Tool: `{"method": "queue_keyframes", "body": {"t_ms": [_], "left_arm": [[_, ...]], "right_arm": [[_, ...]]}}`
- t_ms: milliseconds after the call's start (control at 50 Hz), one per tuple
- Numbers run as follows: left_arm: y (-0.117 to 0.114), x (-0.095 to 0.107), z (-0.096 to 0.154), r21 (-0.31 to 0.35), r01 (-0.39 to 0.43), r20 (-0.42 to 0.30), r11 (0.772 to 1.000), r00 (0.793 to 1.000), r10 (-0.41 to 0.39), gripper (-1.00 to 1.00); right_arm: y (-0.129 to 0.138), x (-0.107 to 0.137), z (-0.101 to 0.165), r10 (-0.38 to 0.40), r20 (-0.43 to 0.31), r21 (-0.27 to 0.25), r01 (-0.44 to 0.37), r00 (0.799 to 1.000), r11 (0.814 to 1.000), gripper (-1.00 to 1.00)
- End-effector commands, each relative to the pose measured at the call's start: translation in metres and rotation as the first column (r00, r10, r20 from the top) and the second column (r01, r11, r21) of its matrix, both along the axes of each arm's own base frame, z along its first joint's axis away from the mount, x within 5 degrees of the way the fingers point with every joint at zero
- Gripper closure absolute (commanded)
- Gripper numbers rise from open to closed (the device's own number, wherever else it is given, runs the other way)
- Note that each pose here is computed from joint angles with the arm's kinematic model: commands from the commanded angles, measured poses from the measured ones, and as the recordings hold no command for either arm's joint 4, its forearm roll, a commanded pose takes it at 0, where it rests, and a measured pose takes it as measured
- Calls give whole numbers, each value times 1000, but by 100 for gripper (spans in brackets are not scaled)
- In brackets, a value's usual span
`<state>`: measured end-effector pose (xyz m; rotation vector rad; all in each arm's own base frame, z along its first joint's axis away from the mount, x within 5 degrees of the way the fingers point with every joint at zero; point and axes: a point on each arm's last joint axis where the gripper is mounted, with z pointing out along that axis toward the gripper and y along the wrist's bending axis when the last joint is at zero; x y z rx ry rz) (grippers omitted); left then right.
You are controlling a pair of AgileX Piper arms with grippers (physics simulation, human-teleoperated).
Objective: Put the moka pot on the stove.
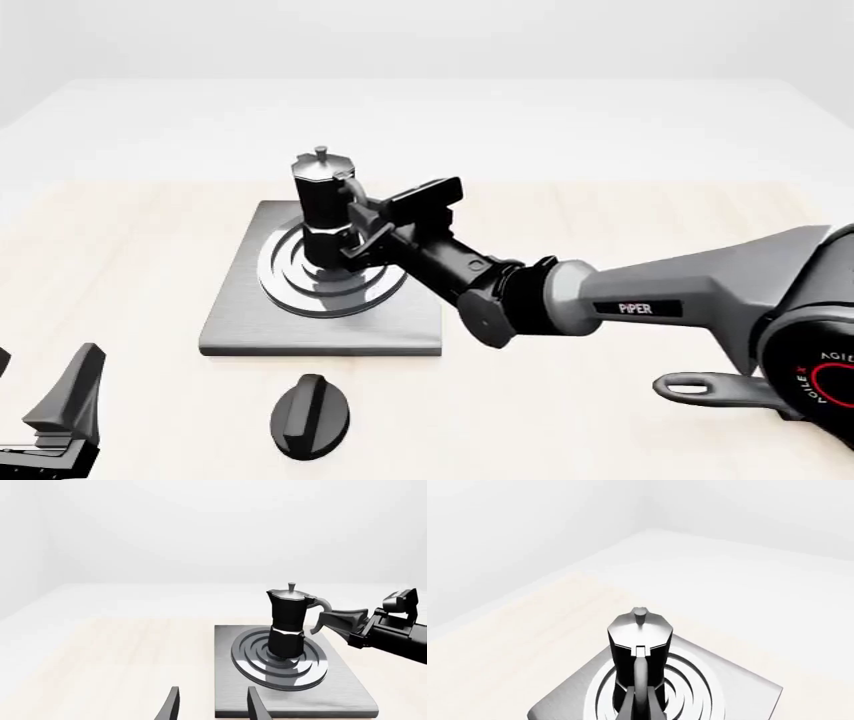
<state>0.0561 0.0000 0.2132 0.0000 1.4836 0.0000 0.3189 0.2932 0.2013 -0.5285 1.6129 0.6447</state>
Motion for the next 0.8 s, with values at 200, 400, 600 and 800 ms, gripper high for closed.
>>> {"method": "queue_keyframes", "body": {"t_ms": [200,400,600,800], "left_arm": [[0,0,0,0,0,0,1000,1000,0,-100],[0,0,0,0,0,0,1000,1000,0,-100],[0,0,0,0,0,0,1000,1000,0,-100],[0,0,0,0,0,0,1000,1000,0,-100]], "right_arm": [[1,1,3,0,5,23,0,1000,1000,100],[2,2,0,-1,-2,24,1,1000,1000,100],[2,3,-3,-3,-6,25,3,1000,1000,100],[2,4,-5,-4,-14,25,5,1000,1000,100]]}}
